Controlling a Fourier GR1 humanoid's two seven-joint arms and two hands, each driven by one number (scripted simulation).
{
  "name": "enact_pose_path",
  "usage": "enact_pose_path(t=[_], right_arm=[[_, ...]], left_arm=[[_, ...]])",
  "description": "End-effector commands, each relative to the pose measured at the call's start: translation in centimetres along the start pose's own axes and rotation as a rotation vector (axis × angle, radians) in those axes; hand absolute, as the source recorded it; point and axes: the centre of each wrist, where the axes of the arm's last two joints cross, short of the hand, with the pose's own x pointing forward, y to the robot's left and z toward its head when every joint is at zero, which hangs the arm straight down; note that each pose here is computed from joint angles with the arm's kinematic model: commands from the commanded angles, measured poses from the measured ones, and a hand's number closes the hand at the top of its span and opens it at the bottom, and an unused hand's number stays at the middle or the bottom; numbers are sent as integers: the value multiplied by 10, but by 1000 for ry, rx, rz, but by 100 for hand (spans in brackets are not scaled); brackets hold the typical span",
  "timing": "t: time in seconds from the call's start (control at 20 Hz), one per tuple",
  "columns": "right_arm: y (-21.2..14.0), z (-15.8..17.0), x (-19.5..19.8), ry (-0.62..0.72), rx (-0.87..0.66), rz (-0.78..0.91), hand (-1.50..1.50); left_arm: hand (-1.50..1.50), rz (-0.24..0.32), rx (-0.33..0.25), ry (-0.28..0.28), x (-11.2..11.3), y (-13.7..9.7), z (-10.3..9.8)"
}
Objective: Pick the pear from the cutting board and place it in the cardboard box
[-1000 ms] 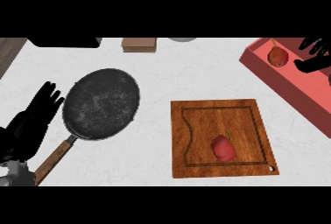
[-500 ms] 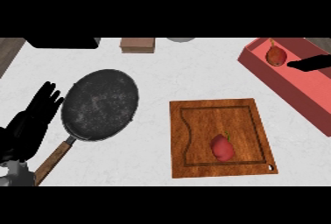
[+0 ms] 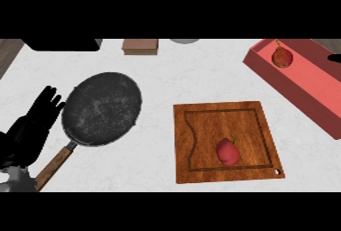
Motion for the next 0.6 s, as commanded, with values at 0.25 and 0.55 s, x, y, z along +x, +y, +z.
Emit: enact_pose_path(t=[0.25, 0.55], right_arm=[[-82, 21, -49, 11, -35, -138, -150], [-120, 19, -39, -13, -1, -111, -150]], left_arm=[[0, 23, -11, -6, 9, -7, 1], [0, 13, -11, -9, 9, 5, -11]])
